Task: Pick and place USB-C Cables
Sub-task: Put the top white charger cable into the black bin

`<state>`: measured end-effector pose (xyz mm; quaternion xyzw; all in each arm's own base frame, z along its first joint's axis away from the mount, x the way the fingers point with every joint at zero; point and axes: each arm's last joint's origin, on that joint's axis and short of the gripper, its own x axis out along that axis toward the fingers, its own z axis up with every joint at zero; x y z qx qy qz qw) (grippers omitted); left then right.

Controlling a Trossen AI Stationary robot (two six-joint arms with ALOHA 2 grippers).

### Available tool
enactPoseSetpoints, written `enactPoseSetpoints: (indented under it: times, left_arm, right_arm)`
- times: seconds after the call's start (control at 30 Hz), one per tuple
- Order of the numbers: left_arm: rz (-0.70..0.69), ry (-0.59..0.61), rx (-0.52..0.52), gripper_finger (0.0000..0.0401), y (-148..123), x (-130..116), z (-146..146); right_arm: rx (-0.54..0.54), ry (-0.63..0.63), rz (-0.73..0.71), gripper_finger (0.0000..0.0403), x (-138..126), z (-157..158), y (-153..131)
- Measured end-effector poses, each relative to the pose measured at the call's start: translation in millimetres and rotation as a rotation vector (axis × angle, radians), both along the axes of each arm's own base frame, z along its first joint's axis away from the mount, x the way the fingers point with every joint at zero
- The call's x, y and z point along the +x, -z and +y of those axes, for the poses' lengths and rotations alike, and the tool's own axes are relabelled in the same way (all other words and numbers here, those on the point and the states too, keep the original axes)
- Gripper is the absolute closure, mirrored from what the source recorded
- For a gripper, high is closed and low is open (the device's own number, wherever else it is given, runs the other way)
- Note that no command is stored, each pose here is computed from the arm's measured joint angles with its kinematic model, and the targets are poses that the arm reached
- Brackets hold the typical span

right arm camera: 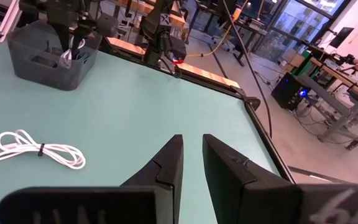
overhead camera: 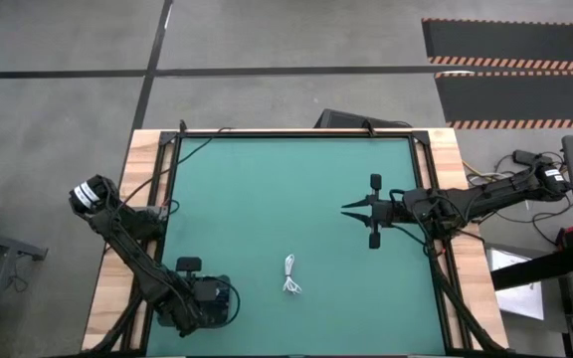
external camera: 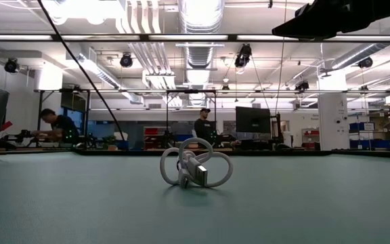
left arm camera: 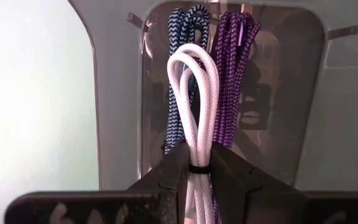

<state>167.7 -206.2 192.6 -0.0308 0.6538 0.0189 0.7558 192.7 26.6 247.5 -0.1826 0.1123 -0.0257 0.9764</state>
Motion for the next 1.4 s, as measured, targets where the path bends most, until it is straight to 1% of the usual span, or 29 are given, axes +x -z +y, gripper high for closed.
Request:
enactPoseSetpoints:
  times: [0.27,0.43,1.13,1.4]
  left_arm:
    - [0.004,-0.003,0.004,0.0353,6.0,-1.6,2.0]
    - [0.017,-0.050,0.011,0.0352,10.3,-3.8,4.7]
    - [0.022,-0.048,0.004,0.0351,9.2,-3.5,4.0]
    - [0.045,-0.046,-0.011,0.0349,9.5,-4.3,3.7]
  right_arm:
    - [0.000,0.000,0.000,0.0351,0.0,0.0,0.0]
    - [0.000,0.000,0.000,0.0351,0.0,0.1,0.0]
    - [0.000,0.000,0.001,0.0351,0.0,0.1,0.1]
    - [0.000,0.000,0.001,0.0351,0.0,0.1,0.1]
